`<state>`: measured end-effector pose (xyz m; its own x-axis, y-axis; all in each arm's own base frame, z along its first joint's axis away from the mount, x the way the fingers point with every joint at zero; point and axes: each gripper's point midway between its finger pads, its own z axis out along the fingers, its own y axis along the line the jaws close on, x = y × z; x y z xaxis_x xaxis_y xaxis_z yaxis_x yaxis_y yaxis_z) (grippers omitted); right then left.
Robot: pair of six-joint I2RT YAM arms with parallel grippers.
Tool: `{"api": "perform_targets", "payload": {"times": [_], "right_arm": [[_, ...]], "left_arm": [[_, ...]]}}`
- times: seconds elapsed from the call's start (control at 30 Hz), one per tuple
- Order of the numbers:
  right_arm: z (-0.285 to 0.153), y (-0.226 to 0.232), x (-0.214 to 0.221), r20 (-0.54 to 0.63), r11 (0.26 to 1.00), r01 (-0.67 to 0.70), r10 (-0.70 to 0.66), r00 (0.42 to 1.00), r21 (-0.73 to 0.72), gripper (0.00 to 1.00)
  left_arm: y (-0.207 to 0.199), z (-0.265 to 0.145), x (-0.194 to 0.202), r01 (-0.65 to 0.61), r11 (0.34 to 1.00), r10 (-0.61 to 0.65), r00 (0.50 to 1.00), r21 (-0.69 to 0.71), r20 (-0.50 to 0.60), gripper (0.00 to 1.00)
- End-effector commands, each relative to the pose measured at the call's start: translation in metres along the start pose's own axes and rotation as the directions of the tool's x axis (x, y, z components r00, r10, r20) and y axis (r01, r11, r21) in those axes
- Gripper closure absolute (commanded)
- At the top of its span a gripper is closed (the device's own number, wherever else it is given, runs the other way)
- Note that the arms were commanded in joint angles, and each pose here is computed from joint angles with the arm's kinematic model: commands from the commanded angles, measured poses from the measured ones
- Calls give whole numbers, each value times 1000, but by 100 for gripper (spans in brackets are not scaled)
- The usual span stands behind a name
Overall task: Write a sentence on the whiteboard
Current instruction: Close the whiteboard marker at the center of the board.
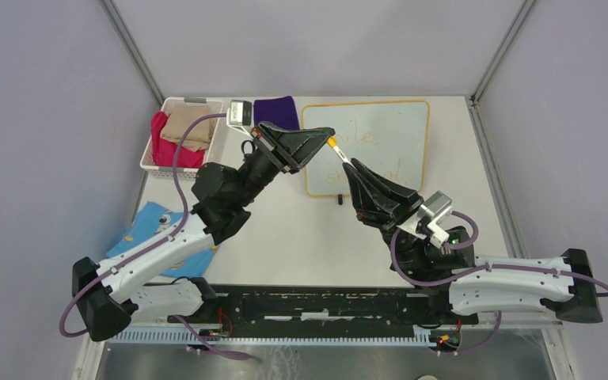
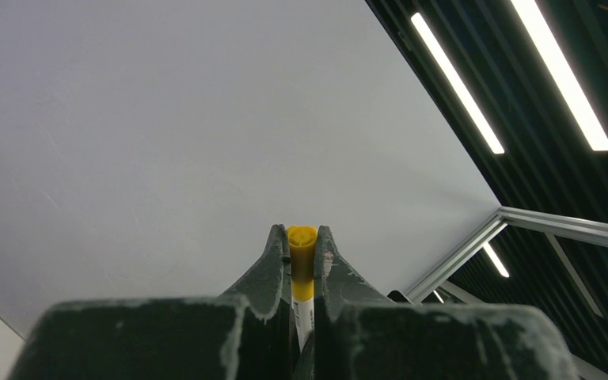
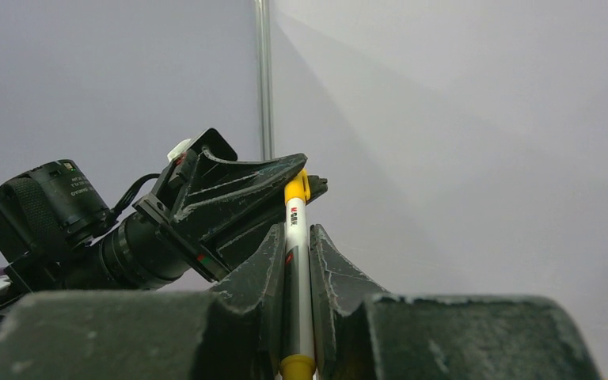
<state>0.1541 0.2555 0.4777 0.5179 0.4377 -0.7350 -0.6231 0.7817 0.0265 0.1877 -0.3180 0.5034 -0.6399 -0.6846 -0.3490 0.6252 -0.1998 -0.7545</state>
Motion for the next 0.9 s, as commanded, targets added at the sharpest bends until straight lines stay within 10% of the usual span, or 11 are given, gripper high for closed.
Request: {"api": "perform_targets", "payload": {"times": [0.0, 0.6, 0.87], "right_arm": [[12, 0, 1, -15, 999, 32, -31, 999, 21, 100], [16, -7, -2, -17, 996, 57, -56, 998, 62, 100], [13, -4, -6, -10, 999, 42, -41, 999, 30, 100]], "left_arm": [[2, -13, 77, 21, 1000, -15, 956, 19, -294, 98], [1, -15, 101, -27, 1000, 26, 942, 1, -334, 98], [-6, -17, 67, -84, 996, 77, 974, -27, -212, 49]]}}
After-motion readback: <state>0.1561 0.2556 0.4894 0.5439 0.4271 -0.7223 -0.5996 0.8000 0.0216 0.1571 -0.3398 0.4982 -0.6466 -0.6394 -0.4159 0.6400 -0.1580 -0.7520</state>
